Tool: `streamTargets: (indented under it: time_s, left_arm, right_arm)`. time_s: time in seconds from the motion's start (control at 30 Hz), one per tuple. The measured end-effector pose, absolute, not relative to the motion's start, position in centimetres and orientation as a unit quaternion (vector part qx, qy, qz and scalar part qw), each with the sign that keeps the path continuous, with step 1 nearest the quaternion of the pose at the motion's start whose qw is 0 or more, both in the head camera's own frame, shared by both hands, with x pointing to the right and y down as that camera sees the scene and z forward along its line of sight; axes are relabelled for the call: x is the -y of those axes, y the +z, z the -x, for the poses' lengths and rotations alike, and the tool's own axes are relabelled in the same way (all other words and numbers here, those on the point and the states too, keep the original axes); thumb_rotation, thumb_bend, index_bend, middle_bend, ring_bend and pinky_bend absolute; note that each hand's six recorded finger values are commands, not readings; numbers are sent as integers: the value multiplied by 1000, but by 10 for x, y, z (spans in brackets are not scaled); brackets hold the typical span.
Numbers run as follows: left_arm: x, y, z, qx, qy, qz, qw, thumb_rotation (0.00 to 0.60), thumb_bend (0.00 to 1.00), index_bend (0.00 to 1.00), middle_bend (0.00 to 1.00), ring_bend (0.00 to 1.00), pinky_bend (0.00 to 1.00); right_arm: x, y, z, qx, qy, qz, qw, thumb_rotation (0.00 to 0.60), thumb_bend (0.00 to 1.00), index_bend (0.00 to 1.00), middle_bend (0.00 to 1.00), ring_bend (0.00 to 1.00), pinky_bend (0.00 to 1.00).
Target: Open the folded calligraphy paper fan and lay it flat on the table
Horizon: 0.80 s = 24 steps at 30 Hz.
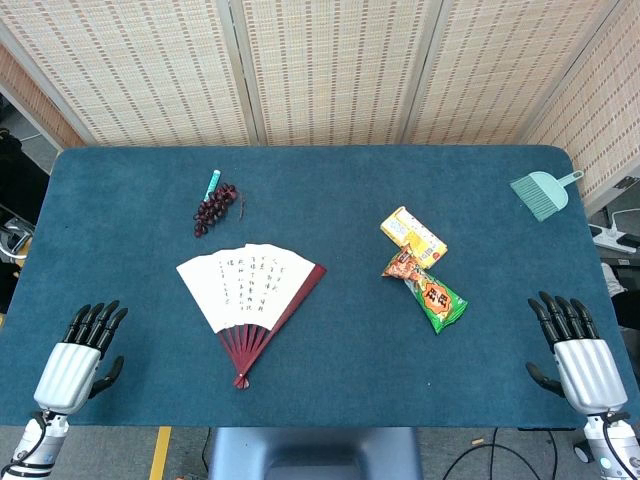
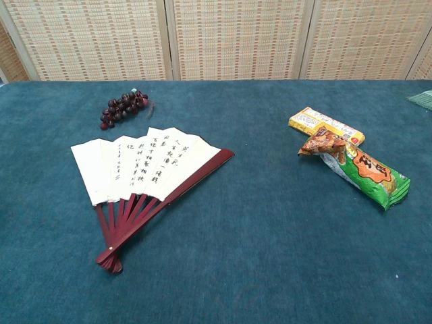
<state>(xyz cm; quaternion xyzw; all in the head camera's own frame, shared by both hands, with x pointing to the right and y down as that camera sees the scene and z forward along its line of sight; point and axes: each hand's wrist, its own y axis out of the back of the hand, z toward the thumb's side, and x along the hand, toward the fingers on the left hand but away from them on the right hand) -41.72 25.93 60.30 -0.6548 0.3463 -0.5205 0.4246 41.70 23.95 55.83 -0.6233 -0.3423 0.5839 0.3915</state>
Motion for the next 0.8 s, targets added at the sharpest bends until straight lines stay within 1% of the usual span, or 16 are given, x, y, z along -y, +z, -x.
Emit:
streamTargets:
  time_s: [0.13,0.33,0.4,0.47,0.53,0.67,0.8]
  left_arm:
    - [-259,605,412,-336,-511,661,434,600,429,0,0,0,44]
    - [-261,605,414,-338,-510,670,420,600,427,0,0,0,39]
    - [-261,606,415,-338,-511,670,418,600,427,0,0,0,39]
    - [-261,608,416,-337,-513,671,416,600,427,0,0,0,39]
    - [-261,610,417,-337,-515,671,413,600,427,0,0,0,39]
    - [-260,610,418,-341,-516,671,410,600,428,0,0,0,40]
    - [-260,610,421,-347,-518,667,407,600,429,0,0,0,40]
  right_arm:
    - [-239,561,-415,339,583,626,392,600,135,0,0,0,9]
    - [-235,565,-402,338,561,631,416,600,135,2,0,0,0]
    - [-228,570,-388,324,544,645,428,600,135,31,0,0,0]
    - [-219,577,-374,310,529,658,437,600,135,90,0,0,0]
    - [-207,588,-354,291,510,674,448,600,135,161,0,0,0]
    - [-184,614,-302,255,465,711,462,600,135,255,0,0,0]
    - [-168,645,-235,221,413,742,480,600,135,290,0,0,0]
